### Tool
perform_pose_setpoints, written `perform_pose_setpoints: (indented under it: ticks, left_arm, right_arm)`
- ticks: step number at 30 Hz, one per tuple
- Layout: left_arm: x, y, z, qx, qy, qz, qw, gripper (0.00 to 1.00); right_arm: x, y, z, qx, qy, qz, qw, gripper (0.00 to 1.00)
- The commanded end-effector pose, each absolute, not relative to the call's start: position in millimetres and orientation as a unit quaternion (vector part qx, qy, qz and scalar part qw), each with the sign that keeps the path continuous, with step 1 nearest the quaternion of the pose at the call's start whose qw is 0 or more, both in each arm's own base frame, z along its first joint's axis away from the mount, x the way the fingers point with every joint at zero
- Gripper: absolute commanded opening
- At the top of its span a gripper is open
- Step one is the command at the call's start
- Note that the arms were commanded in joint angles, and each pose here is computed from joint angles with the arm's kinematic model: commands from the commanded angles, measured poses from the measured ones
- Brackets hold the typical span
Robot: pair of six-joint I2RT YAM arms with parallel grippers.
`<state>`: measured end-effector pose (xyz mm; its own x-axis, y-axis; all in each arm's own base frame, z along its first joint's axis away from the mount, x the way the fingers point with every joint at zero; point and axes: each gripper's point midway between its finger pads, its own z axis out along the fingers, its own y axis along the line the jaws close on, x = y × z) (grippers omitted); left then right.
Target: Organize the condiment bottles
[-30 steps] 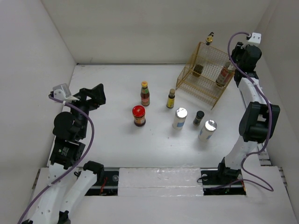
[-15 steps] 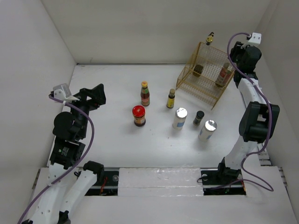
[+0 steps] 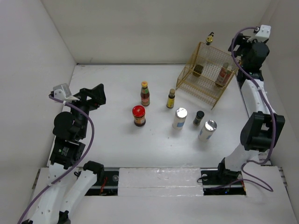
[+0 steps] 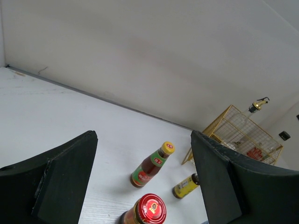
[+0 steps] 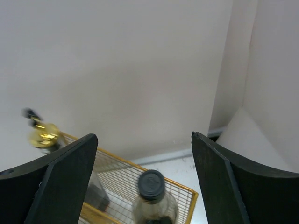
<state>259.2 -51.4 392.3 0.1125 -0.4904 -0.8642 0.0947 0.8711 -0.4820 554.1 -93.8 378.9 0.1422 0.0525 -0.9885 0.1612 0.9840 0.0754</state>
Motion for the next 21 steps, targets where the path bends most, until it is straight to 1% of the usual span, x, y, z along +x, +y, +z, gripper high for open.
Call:
perform_pose_setpoints:
  ticks: [1, 2, 3, 4, 6, 7, 8, 9, 10, 11, 12, 13, 14, 16, 17, 18, 19, 20, 21]
  left_arm:
    - [261, -53, 402, -0.152, 0.62, -0.205, 0.742, 0.77]
    - [261, -51, 402, -0.155, 0.62, -0.202, 0.742, 0.77]
    - [261, -51, 402, -0.155, 0.62, -0.202, 0.742, 0.77]
    - [261, -53, 402, -0.15, 0.621, -0.207, 0.741, 0.75]
    - [260, -56, 404, -0.145, 0.618, -0.212, 0.743, 0.68]
    - [260, -56, 404, -0.145, 0.618, -0.213, 0.743, 0.64]
    - [260, -56, 404, -0.145, 0.618, -0.213, 0.743, 0.6]
    - [260, -56, 404, -0.145, 0.618, -0.213, 0.743, 0.52]
    - [260, -56, 404, -0.145, 0.618, -0.213, 0.743, 0.48]
    - [260, -58, 404, -0.141, 0.619, -0.216, 0.742, 0.43]
    - [260, -58, 404, -0.144, 0.618, -0.219, 0.741, 0.39]
    - [260, -58, 404, -0.144, 0.618, -0.219, 0.741, 0.31]
    - [260, -58, 404, -0.144, 0.618, -0.219, 0.741, 0.27]
    - [265, -60, 400, -0.146, 0.625, -0.219, 0.735, 0.18]
    - [265, -60, 397, -0.146, 0.629, -0.218, 0.732, 0.11]
    - [265, -60, 397, -0.146, 0.629, -0.218, 0.732, 0.08]
    - [265, -60, 397, -0.146, 0.629, -0.218, 0.732, 0.05]
    - [266, -58, 397, -0.15, 0.629, -0.215, 0.732, 0.02]
    - [266, -58, 397, -0.15, 0.629, -0.215, 0.732, 0.0]
  right_arm:
    - [520, -47, 457, 0.035, 0.585, -0.015, 0.81, 0.87]
    - [518, -39, 456, 0.029, 0.586, -0.016, 0.809, 0.87]
    - [517, -28, 454, 0.024, 0.59, -0.008, 0.807, 0.85]
    - [518, -5, 448, 0.007, 0.596, 0.011, 0.803, 0.79]
    - [512, 31, 437, -0.03, 0.605, 0.056, 0.794, 0.37]
    - [509, 63, 428, -0.051, 0.614, 0.092, 0.782, 0.19]
    - [507, 84, 406, -0.065, 0.629, 0.121, 0.765, 0.07]
    - [503, 106, 394, -0.075, 0.637, 0.151, 0.752, 0.0]
    - [498, 126, 383, -0.092, 0.644, 0.169, 0.74, 0.0]
    - [486, 160, 376, -0.112, 0.646, 0.193, 0.73, 0.0]
    - [480, 177, 353, -0.123, 0.661, 0.204, 0.711, 0.0]
    - [474, 191, 344, -0.128, 0.667, 0.215, 0.702, 0.0]
    - [462, 217, 337, -0.146, 0.668, 0.234, 0.691, 0.0]
    - [451, 240, 321, -0.175, 0.681, 0.25, 0.665, 0.0]
    - [442, 252, 316, -0.198, 0.682, 0.265, 0.652, 0.04]
    - [432, 267, 311, -0.219, 0.683, 0.275, 0.641, 0.09]
    - [424, 274, 305, -0.243, 0.686, 0.274, 0.628, 0.18]
    - [415, 284, 301, -0.262, 0.686, 0.286, 0.616, 0.22]
    - [403, 299, 297, -0.279, 0.684, 0.302, 0.602, 0.29]
